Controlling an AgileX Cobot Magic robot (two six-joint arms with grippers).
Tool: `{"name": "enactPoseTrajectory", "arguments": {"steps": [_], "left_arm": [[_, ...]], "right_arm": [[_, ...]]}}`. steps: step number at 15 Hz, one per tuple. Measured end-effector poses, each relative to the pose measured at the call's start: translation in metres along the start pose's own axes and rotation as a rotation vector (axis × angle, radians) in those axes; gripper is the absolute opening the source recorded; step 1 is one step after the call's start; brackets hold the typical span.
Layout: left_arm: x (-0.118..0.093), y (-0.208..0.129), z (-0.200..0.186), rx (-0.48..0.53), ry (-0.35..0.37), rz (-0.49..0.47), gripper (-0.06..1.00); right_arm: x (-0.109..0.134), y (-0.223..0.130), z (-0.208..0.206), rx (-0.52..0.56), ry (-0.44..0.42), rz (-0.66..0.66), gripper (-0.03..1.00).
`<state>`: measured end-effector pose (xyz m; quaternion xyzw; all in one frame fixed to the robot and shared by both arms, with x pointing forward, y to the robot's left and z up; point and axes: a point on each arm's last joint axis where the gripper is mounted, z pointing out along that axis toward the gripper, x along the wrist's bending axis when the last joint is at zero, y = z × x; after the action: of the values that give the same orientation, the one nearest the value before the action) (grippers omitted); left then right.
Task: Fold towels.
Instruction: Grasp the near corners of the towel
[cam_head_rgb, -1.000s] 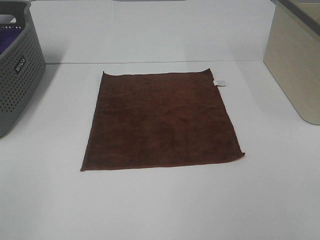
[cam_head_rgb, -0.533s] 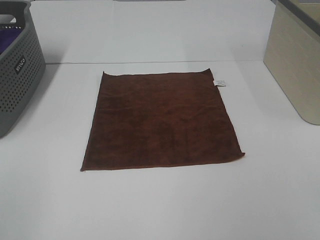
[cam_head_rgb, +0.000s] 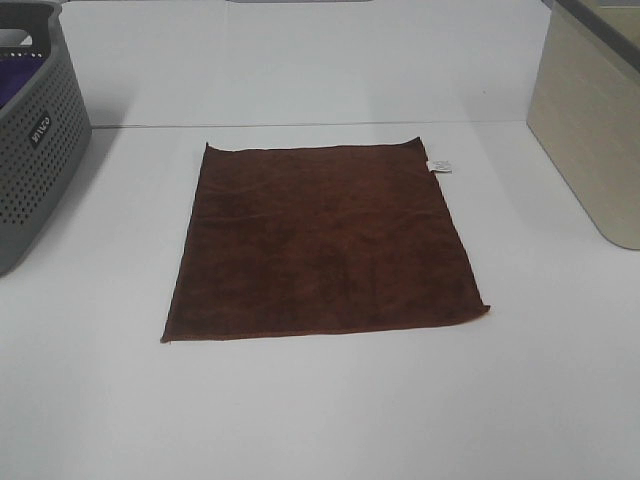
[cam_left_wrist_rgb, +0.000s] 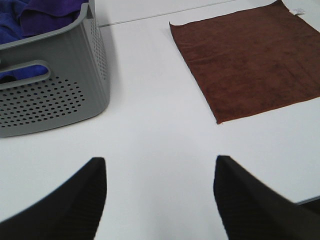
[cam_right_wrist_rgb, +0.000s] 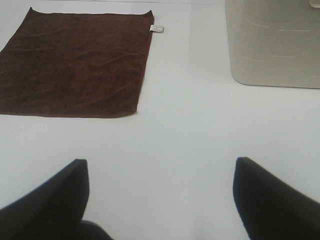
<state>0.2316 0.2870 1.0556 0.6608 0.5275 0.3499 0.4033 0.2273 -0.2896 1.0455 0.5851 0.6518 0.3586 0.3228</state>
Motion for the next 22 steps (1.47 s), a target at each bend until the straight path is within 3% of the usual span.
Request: {"name": "enactPoseTrajectory", "arguments": {"steps": [9, 12, 15, 17, 18, 19, 22], "left_arm": [[0.0, 0.0, 0.0, 0.0, 0.0, -0.005, 0.6], [0.002, 0.012, 0.002, -0.061, 0.011, -0.021, 0.6], [0.008, 0.031, 0.032, -0.111, 0.002, -0.089, 0.6], [0.015, 0.044, 0.079, -0.044, -0.038, -0.243, 0.6], [0.015, 0.044, 0.079, -0.044, -0.038, -0.243, 0.6], [0.019, 0.049, 0.111, 0.029, -0.049, -0.323, 0.6], [0.022, 0.042, 0.157, 0.191, -0.074, -0.448, 0.6]], "right_arm": [[0.0, 0.0, 0.0, 0.001, 0.0, 0.0, 0.75], [-0.003, 0.014, 0.009, 0.029, -0.008, 0.012, 0.75], [-0.005, 0.032, 0.016, -0.056, -0.019, 0.027, 0.75], [-0.009, 0.049, 0.032, -0.06, -0.033, 0.03, 0.75], [-0.009, 0.049, 0.032, -0.06, -0.033, 0.03, 0.75], [-0.012, 0.057, 0.048, 0.001, -0.039, 0.029, 0.75], [-0.013, 0.067, 0.078, 0.104, -0.006, 0.08, 0.75]]}}
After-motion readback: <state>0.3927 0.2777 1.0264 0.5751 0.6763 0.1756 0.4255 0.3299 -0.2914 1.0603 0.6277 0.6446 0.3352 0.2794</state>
